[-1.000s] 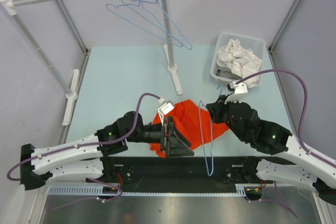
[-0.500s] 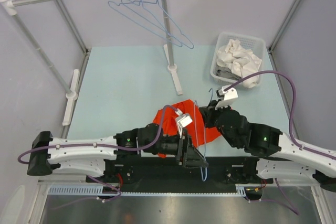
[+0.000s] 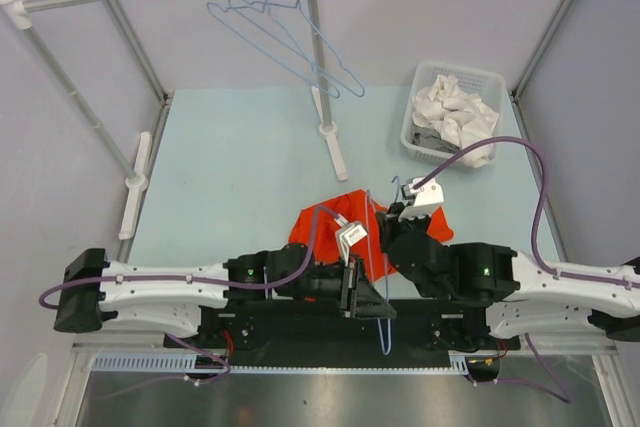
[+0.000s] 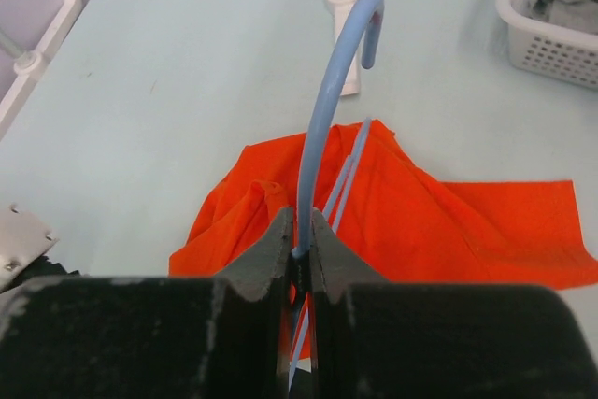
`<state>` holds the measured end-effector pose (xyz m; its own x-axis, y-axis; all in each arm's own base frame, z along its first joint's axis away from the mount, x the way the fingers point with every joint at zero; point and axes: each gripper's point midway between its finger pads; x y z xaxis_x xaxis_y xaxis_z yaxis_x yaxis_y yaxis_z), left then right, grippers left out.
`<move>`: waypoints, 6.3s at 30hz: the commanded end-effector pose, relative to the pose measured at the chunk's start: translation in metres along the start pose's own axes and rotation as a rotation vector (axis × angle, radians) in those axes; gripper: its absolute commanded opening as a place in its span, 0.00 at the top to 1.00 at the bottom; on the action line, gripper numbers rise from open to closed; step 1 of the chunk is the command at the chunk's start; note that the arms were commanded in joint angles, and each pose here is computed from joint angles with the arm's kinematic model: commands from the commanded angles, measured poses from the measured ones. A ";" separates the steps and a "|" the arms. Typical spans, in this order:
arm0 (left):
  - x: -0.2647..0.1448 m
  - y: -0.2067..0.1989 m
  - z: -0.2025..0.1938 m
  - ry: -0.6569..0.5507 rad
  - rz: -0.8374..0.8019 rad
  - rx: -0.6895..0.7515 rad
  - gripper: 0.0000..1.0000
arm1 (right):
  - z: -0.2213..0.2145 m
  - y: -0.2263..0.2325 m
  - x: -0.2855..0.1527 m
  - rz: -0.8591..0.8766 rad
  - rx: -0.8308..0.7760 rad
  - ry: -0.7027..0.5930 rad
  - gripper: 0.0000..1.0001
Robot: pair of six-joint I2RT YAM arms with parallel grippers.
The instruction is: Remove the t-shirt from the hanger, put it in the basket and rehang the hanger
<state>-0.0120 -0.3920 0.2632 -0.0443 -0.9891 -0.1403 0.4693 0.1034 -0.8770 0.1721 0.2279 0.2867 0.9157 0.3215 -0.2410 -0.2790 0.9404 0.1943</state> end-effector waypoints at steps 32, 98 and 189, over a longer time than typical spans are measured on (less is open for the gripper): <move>-0.139 0.073 0.033 -0.410 0.309 -0.008 1.00 | 0.039 -0.089 -0.055 -0.100 0.397 -0.044 0.04; -0.305 0.043 0.351 -0.844 0.748 0.307 0.19 | -0.016 -0.026 0.008 -0.115 0.181 0.177 0.00; -0.146 0.207 0.046 -0.455 0.579 -0.036 0.23 | 0.184 -0.158 0.126 -0.248 0.250 -0.151 1.00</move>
<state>0.1311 -0.2266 0.1057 0.5809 -0.7074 -0.4026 0.2275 0.6160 -0.7542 0.3627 0.1474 0.3275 0.9421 0.1199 -0.3133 0.0152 0.9177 0.3970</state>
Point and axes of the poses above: each gripper's point midway between its finger pads, its own x axis out along the fingers, its own y axis along the line the jaws close on, z = x × y, and after that the axes turned 2 degrees about -x, right-handed
